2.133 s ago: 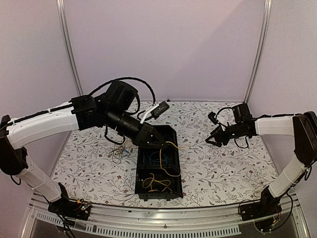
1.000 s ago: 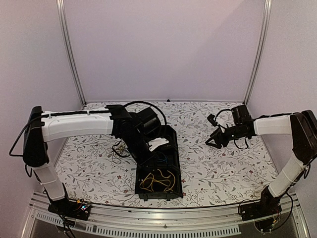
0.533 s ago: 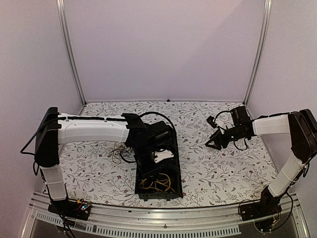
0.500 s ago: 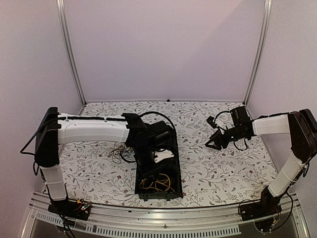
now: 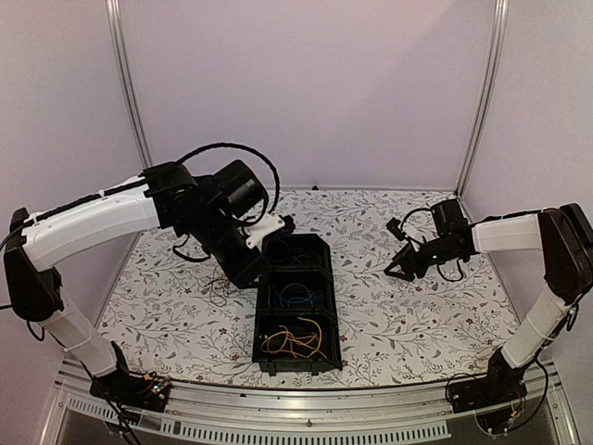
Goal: Untangle the cables
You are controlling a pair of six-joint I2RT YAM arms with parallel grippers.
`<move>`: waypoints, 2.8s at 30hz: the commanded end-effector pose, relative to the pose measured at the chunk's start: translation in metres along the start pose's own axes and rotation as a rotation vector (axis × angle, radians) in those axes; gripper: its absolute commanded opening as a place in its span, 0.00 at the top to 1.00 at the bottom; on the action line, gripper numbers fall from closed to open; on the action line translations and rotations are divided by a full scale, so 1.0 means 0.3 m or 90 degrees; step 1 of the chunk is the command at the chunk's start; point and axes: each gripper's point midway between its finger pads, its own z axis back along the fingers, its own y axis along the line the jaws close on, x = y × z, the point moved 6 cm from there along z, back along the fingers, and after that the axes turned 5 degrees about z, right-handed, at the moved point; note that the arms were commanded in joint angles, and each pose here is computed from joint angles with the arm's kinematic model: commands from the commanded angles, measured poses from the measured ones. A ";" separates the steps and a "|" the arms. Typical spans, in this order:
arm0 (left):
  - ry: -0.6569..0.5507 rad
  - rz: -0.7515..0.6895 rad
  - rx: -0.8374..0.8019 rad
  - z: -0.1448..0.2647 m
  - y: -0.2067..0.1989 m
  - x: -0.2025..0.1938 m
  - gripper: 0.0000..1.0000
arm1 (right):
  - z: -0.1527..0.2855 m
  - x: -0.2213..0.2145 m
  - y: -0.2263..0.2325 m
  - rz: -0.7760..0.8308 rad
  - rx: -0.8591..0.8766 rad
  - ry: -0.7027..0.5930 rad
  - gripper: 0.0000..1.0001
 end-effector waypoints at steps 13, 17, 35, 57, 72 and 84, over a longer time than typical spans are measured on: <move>-0.070 0.449 0.121 -0.093 0.686 -0.034 0.53 | -0.003 0.008 -0.012 0.012 0.005 0.000 0.38; -0.071 0.458 0.109 -0.179 0.780 -0.013 0.54 | -0.009 0.003 -0.014 0.011 0.008 0.004 0.38; 0.001 0.468 0.056 -0.453 0.906 -0.034 0.63 | -0.015 -0.009 -0.011 0.014 0.016 0.017 0.39; -0.090 0.429 0.048 -0.274 0.844 -0.009 1.00 | -0.041 -0.025 -0.008 -0.003 0.048 0.032 0.41; 0.033 0.381 0.092 -0.413 0.814 -0.125 0.59 | -0.049 -0.032 -0.009 -0.008 0.055 0.038 0.41; 0.052 0.379 0.067 -0.509 0.809 -0.120 0.90 | -0.052 -0.035 -0.010 -0.007 0.058 0.041 0.41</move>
